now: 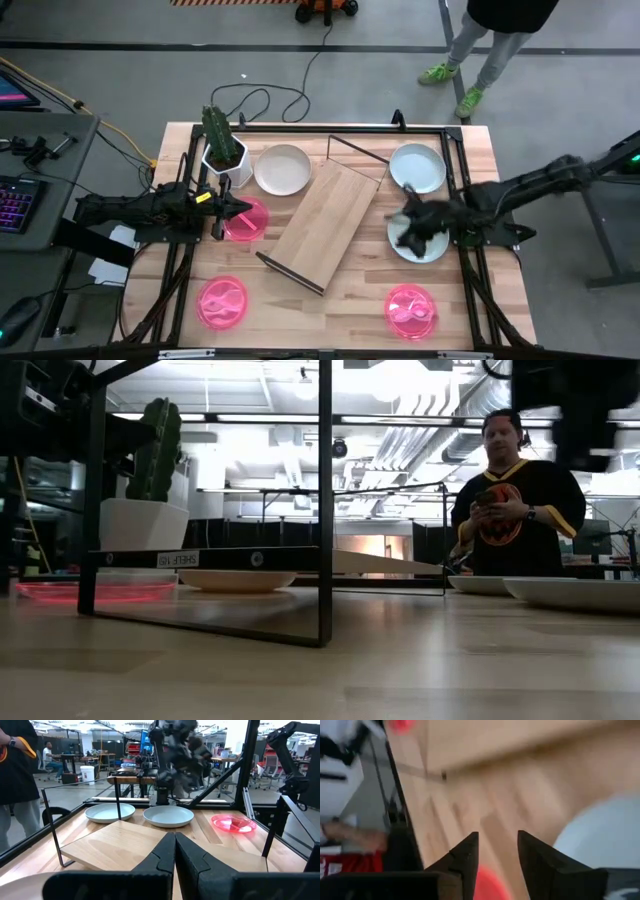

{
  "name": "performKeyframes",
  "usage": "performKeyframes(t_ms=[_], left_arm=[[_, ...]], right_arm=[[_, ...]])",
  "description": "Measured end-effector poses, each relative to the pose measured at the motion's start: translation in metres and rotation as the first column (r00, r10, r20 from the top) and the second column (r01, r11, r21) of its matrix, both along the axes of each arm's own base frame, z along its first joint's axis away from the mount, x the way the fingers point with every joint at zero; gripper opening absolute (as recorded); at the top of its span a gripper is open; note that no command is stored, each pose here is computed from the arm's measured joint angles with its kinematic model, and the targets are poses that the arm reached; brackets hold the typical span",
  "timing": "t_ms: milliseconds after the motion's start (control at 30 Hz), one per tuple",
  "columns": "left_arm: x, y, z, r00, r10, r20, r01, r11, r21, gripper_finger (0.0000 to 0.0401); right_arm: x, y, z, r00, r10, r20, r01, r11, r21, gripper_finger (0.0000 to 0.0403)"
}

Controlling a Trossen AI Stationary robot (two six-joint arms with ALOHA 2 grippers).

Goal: Place and stack plates onto a shelf
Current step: Put the bottom right white plate on the shelf

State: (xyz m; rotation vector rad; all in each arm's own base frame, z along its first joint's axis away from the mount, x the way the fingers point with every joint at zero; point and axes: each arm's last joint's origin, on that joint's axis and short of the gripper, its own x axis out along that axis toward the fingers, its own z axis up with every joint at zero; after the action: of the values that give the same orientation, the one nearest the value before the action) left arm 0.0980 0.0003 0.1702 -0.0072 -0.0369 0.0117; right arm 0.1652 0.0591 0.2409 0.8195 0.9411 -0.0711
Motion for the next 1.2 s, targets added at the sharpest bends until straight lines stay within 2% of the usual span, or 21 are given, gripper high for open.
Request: performKeyframes(t_ms=[133,300,533,733,967,1200], left_arm=[[0.0,0.0,0.0,1.0,0.0,0.0,0.0,1.0,0.0,0.0001],[0.0,0.0,0.0,1.0,0.0,-0.001,0.0,1.0,0.0,0.0001],[0.0,0.0,0.0,1.0,0.0,0.0,0.0,1.0,0.0,0.0001],[0.0,0.0,0.0,1.0,0.0,0.0,0.0,1.0,0.0,0.0001],[0.0,0.0,0.0,1.0,0.0,0.0,0.0,1.0,0.0,0.0001],[0.0,0.0,0.0,1.0,0.0,0.0,0.0,1.0,0.0,0.0001]], right_arm=[[-0.006,0.029,-0.011,0.994,-0.018,-0.104,0.021,0.999,0.026,0.0122],[-0.011,0.051,-0.028,0.976,-0.098,-0.192,0.088,0.994,-0.06,0.0122],[-0.002,0.058,-0.052,0.947,-0.187,-0.262,0.143,0.974,-0.178,0.0122],[0.008,0.054,-0.065,0.923,-0.185,-0.338,0.117,0.971,-0.21,0.0122],[0.017,0.048,-0.064,0.893,-0.209,-0.399,0.08,0.945,-0.316,0.0122],[0.042,0.063,-0.05,0.888,-0.183,-0.421,0.011,0.926,-0.378,0.0121]])
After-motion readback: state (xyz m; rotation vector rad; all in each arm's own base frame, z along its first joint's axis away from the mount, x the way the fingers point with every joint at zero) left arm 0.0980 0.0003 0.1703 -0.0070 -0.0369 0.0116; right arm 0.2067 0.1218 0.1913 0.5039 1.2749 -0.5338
